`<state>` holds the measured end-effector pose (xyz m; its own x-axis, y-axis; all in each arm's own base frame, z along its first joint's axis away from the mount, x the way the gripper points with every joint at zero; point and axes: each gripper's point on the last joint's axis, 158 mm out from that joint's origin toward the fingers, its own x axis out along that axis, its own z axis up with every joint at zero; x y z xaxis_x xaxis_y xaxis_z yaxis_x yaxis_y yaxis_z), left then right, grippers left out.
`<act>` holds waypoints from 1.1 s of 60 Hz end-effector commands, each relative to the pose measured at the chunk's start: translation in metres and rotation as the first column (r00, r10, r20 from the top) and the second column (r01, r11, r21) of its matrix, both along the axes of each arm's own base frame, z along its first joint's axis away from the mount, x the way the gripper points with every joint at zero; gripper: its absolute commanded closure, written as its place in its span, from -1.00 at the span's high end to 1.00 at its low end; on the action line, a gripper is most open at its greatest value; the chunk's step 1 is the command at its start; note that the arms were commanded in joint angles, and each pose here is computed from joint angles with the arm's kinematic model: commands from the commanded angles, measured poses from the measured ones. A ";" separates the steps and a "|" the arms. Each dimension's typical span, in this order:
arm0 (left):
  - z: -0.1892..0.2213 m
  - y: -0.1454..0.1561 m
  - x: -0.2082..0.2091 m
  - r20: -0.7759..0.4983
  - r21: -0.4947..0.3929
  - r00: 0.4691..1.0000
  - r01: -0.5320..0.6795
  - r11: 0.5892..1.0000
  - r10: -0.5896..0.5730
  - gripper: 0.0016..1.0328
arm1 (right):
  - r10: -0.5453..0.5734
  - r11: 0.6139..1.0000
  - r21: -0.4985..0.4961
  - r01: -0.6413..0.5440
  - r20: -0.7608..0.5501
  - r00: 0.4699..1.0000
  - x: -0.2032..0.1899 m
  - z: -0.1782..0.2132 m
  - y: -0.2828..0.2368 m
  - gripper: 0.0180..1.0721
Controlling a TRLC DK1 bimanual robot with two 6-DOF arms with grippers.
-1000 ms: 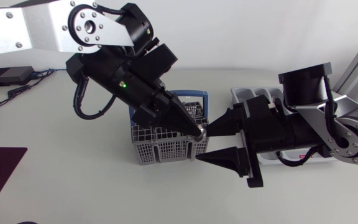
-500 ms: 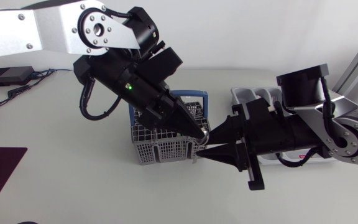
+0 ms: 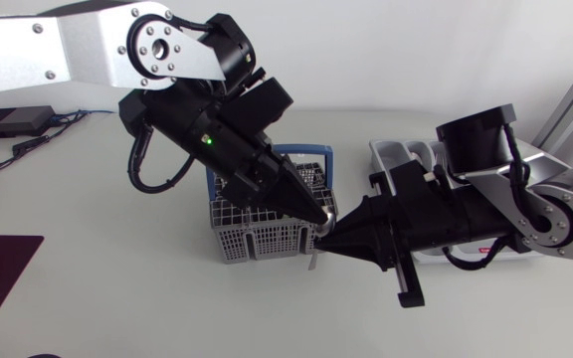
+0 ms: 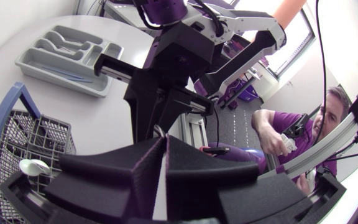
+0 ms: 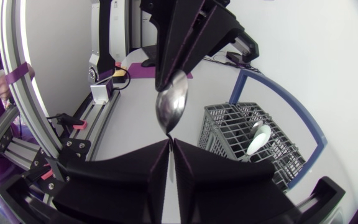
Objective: Unload the cutlery basket into the drawer organizer.
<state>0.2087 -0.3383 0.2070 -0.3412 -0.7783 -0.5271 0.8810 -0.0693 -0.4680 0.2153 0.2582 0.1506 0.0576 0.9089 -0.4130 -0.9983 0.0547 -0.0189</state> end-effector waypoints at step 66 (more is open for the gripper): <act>-0.044 0.055 0.081 0.369 0.178 0.868 -0.416 0.892 0.331 0.73 | -0.473 0.774 -0.280 0.567 0.340 0.813 0.068 -0.050 -0.155 -0.88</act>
<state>0.3002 -0.2816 0.1690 0.1666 -0.6614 -0.7313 0.9330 0.3456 -0.1000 0.2848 0.1202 0.1174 0.5856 0.5584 -0.5876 -0.8020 0.5042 -0.3202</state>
